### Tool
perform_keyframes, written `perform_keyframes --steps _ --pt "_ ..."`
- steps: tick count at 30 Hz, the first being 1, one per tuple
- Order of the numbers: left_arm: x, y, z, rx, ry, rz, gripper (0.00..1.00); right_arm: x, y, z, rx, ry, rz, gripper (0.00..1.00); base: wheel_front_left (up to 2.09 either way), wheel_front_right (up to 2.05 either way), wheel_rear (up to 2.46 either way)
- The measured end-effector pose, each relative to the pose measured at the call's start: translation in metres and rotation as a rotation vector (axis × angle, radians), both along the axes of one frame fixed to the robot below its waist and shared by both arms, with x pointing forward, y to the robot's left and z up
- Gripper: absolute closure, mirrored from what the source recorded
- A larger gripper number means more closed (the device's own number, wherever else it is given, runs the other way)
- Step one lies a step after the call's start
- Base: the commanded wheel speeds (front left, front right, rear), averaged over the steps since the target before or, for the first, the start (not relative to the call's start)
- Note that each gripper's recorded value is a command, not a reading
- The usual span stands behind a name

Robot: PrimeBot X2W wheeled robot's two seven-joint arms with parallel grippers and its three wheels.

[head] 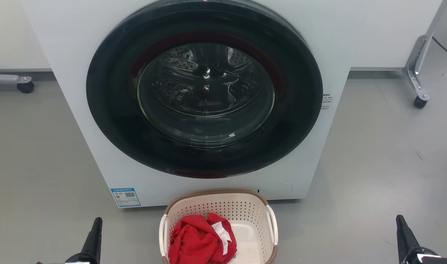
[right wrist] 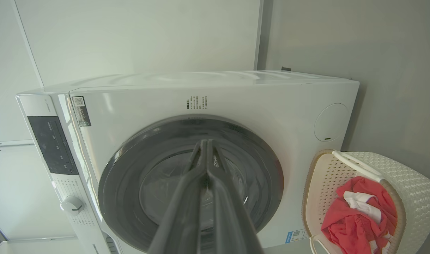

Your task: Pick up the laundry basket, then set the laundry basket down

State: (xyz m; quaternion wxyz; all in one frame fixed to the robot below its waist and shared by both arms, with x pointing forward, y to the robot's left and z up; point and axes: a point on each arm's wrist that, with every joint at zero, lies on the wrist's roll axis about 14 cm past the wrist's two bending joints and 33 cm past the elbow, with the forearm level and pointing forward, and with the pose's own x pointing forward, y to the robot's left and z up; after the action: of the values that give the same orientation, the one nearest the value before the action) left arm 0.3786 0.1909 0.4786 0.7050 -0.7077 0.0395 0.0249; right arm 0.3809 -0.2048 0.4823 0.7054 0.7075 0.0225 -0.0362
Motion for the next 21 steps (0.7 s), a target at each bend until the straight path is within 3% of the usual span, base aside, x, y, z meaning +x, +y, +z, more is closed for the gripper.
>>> perform_keyframes --steps 21 --pt "0.0 -0.0001 -0.0001 0.0 0.0 0.0 1.0 0.0 0.0 0.0 0.0 0.0 0.0 1.0 0.0 0.0 0.0"
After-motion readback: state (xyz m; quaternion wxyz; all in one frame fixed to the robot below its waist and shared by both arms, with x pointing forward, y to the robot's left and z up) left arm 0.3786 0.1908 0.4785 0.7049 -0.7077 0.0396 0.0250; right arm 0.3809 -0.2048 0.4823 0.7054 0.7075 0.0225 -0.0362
